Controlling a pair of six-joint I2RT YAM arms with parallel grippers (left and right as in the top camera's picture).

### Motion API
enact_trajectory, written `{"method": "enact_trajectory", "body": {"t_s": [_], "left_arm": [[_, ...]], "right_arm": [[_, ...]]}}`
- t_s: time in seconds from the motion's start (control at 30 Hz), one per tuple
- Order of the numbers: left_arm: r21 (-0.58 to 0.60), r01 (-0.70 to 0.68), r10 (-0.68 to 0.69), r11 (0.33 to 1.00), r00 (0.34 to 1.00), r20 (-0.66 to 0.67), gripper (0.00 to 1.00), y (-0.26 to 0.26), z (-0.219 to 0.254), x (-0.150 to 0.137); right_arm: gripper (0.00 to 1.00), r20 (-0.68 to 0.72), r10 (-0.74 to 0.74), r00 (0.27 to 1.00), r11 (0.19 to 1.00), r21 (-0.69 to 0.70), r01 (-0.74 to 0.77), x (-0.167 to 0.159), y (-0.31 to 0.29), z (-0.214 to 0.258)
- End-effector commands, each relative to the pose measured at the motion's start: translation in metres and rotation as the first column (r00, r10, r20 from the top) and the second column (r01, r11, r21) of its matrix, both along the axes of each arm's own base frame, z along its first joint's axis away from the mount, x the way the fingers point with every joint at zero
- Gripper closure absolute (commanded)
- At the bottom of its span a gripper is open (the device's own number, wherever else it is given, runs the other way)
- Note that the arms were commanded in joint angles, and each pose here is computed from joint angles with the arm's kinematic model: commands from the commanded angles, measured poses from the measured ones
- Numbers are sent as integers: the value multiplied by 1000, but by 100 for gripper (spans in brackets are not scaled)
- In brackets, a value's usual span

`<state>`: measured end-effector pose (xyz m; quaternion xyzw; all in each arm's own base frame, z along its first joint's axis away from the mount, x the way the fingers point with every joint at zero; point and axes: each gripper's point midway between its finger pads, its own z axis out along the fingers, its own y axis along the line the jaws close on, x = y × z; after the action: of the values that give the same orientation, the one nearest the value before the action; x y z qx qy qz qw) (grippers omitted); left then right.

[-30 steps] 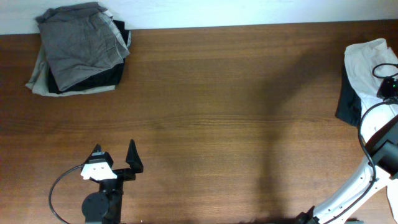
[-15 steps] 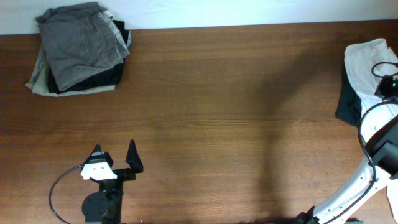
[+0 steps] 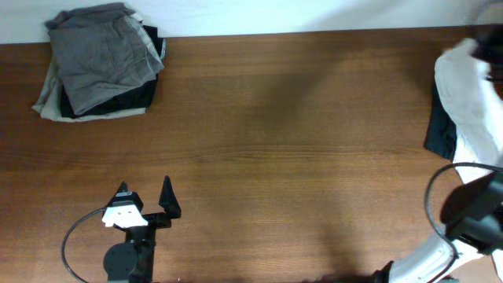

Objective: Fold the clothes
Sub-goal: 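Lift the white T-shirt with the right gripper and drop it mid-table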

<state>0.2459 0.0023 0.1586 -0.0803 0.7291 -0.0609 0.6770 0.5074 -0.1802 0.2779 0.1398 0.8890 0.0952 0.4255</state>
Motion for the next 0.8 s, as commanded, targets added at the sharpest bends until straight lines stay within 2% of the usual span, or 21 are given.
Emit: {"method": "enact_trajectory", "body": {"t_s": [0.0, 0.1, 0.2, 0.37, 0.6, 0.63, 0.67, 0.7, 0.73, 0.77], "left_arm": [[17, -6, 6, 1000, 1000, 0, 1, 1, -1, 0], [17, -6, 6, 1000, 1000, 0, 1, 1, -1, 0], [17, -6, 6, 1000, 1000, 0, 1, 1, -1, 0], [17, -6, 6, 1000, 1000, 0, 1, 1, -1, 0], [17, -6, 6, 1000, 1000, 0, 1, 1, -1, 0], [17, -6, 6, 1000, 1000, 0, 1, 1, -1, 0], [17, -6, 6, 1000, 1000, 0, 1, 1, -1, 0], [17, -6, 6, 1000, 1000, 0, 1, 1, -1, 0], [17, -6, 6, 1000, 1000, 0, 1, 1, -1, 0], [17, -6, 6, 1000, 1000, 0, 1, 1, -1, 0]], "right_arm": [[96, -2, 231, 973, 970, 77, -230, 25, 123, -2], [96, 0, 394, 919, 916, 76, -393, 30, 215, -4], [96, 24, 549, 836, 832, 79, -549, 23, 319, -4], [96, 82, 740, 668, 663, 83, -744, -19, 469, -2], [94, 88, 852, 516, 507, 103, -856, -87, 564, -2], [89, 81, 861, 502, 494, 105, -863, -94, 571, -3], [73, 74, 869, 490, 481, 108, -870, -100, 576, -5], [41, 69, 872, 485, 477, 110, -872, -103, 578, -6], [18, 69, 872, 485, 477, 110, -872, -104, 577, -5], [12, 72, 868, 491, 483, 109, -869, -102, 574, -3]]}}
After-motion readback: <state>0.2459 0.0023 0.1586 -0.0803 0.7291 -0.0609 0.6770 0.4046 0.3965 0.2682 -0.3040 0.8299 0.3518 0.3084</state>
